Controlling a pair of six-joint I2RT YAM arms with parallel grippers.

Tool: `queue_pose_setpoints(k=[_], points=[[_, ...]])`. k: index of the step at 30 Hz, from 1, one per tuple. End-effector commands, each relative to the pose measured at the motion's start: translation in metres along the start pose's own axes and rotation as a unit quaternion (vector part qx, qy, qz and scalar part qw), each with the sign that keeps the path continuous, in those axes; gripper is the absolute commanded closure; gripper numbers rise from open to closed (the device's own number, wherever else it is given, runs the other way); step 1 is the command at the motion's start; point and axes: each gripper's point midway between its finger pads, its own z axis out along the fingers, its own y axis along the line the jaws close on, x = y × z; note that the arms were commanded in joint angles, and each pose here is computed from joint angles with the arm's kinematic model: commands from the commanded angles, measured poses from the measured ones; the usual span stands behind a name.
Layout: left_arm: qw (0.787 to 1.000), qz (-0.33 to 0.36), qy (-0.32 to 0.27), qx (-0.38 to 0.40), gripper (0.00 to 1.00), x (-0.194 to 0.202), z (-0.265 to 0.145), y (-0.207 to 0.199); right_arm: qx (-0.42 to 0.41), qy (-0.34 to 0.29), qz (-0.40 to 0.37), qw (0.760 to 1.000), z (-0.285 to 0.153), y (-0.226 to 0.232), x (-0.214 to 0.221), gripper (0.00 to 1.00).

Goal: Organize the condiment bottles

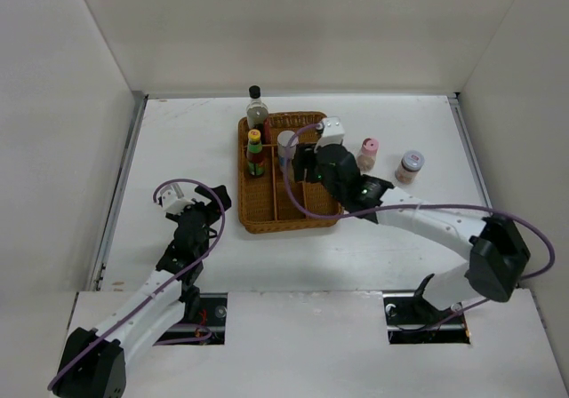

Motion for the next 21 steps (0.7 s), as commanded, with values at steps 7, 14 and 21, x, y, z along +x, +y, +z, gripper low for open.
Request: queue_pose_setpoints(k=[7, 14, 21], points=[[1.000, -0.017, -0.015, 0.019, 0.11, -0.008, 0.000, -0.009, -0.046, 0.009, -0.001, 0.999, 0.040, 0.055, 0.020, 0.36], [1.000, -0.016, -0.014, 0.016, 0.11, -0.007, 0.001, -0.008, -0.018, 0.032, -0.035, 0.999, 0.061, 0.055, 0.056, 0.23], [1.000, -0.014, -0.012, 0.013, 0.11, -0.006, 0.001, -0.006, -0.030, -0.007, -0.024, 0.999, 0.025, 0.046, 0.015, 0.02]])
